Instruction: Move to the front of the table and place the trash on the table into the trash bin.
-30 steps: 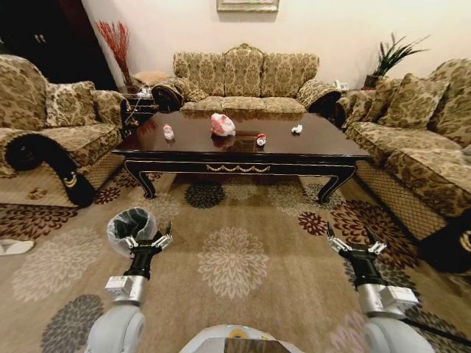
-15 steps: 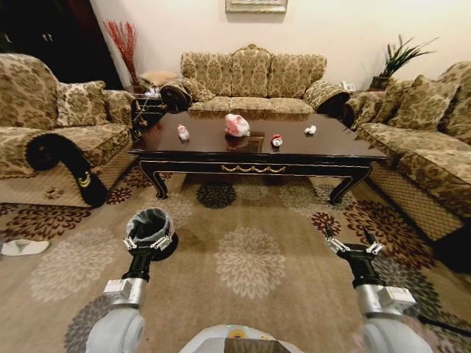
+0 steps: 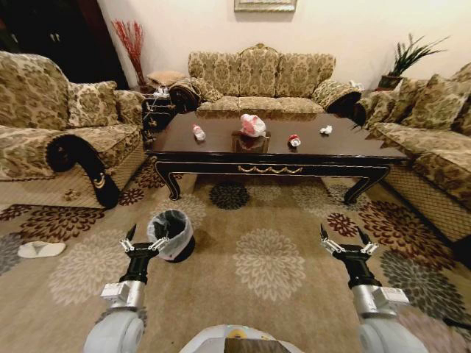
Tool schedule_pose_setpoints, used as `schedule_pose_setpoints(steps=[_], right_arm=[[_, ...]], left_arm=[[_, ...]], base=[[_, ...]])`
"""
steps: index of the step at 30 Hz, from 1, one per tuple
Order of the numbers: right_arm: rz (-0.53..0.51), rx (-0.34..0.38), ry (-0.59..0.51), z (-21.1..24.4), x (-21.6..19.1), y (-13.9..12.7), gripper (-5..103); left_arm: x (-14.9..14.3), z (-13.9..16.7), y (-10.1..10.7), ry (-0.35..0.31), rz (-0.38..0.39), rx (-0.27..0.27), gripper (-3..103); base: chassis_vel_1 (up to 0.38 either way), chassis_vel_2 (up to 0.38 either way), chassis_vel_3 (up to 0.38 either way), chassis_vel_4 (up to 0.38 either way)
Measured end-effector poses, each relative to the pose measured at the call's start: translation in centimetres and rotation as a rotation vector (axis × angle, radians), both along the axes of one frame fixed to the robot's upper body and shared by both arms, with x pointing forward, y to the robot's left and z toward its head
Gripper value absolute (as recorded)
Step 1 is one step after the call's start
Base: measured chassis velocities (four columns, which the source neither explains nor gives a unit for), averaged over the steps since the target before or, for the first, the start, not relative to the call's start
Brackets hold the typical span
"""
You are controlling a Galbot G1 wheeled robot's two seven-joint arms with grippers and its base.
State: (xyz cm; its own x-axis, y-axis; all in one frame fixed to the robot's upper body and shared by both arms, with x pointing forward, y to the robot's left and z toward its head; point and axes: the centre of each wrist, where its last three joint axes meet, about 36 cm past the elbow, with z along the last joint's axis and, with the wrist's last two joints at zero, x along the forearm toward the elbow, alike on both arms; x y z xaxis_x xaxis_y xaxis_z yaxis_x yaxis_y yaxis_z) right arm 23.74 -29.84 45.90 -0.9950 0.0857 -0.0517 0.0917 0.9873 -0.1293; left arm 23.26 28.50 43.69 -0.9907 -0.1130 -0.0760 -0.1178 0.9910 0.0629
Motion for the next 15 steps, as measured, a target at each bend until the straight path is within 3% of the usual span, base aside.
schedule_pose_setpoints(steps=[15], right_arm=[[0.002, 0.004, 0.014, 0.09, 0.10, -0.08, 100]], left_arm=[[0.19, -0.20, -0.06, 0.003, -0.004, -0.005, 100]], base=[[0.153, 0.156, -0.153, -0.157]])
